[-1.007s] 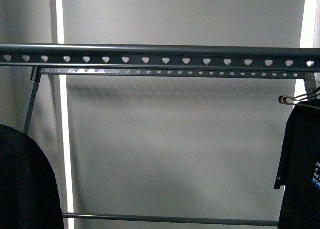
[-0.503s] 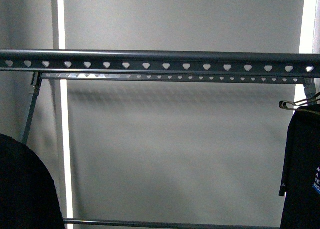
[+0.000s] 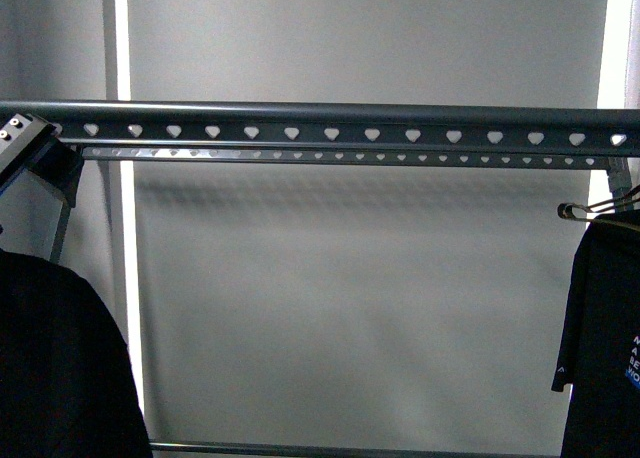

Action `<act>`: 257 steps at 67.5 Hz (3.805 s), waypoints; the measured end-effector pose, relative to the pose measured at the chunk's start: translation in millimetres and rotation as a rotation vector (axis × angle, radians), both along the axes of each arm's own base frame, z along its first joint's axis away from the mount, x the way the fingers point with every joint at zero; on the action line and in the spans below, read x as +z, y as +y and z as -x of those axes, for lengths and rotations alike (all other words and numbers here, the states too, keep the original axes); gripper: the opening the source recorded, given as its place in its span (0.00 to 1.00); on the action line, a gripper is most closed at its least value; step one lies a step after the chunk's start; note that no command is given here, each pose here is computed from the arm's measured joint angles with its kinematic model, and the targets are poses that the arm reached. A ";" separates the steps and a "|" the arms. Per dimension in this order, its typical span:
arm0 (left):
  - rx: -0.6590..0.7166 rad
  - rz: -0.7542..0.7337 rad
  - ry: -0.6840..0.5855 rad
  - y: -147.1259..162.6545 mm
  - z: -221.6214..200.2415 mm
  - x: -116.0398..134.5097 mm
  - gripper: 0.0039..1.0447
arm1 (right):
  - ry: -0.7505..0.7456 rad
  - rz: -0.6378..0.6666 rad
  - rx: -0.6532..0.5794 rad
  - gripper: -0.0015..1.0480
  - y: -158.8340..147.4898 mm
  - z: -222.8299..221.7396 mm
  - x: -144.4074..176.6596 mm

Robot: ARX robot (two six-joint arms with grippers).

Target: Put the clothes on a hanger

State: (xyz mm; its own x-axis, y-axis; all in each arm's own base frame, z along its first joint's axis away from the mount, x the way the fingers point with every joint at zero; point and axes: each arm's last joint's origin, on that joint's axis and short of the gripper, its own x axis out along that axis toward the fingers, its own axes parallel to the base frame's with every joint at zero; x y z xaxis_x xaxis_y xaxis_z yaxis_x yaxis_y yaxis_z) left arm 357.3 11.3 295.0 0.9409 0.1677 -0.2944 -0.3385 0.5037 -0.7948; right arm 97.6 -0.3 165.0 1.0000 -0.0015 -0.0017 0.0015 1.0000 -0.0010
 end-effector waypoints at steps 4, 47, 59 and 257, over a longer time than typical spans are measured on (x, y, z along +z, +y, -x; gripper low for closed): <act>0.006 -0.008 0.006 0.8 -10.5 -0.1 0.85 | 0.000 0.000 0.000 0.93 0.0 0.0 0.0; -0.285 -0.109 0.167 2.5 36.1 -27.2 0.05 | 0.000 0.000 0.000 0.93 0.0 0.0 0.0; -0.605 -0.232 0.081 -4.4 79.3 -10.5 0.05 | 0.000 0.000 0.000 0.93 0.0 0.0 0.0; -0.954 -2.041 -0.930 -92.8 15.0 72.4 0.04 | -0.108 1.344 0.455 0.93 -23.1 -204.4 211.6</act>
State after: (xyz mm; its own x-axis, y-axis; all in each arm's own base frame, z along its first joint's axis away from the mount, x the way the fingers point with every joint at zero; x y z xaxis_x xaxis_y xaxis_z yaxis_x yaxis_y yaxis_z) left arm 342.3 -81.5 367.4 0.6362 -0.7709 -0.0314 0.3395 0.2432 0.9086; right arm 301.9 -23.4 376.5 0.9090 0.3753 -0.1814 -0.2532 0.1516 -0.9555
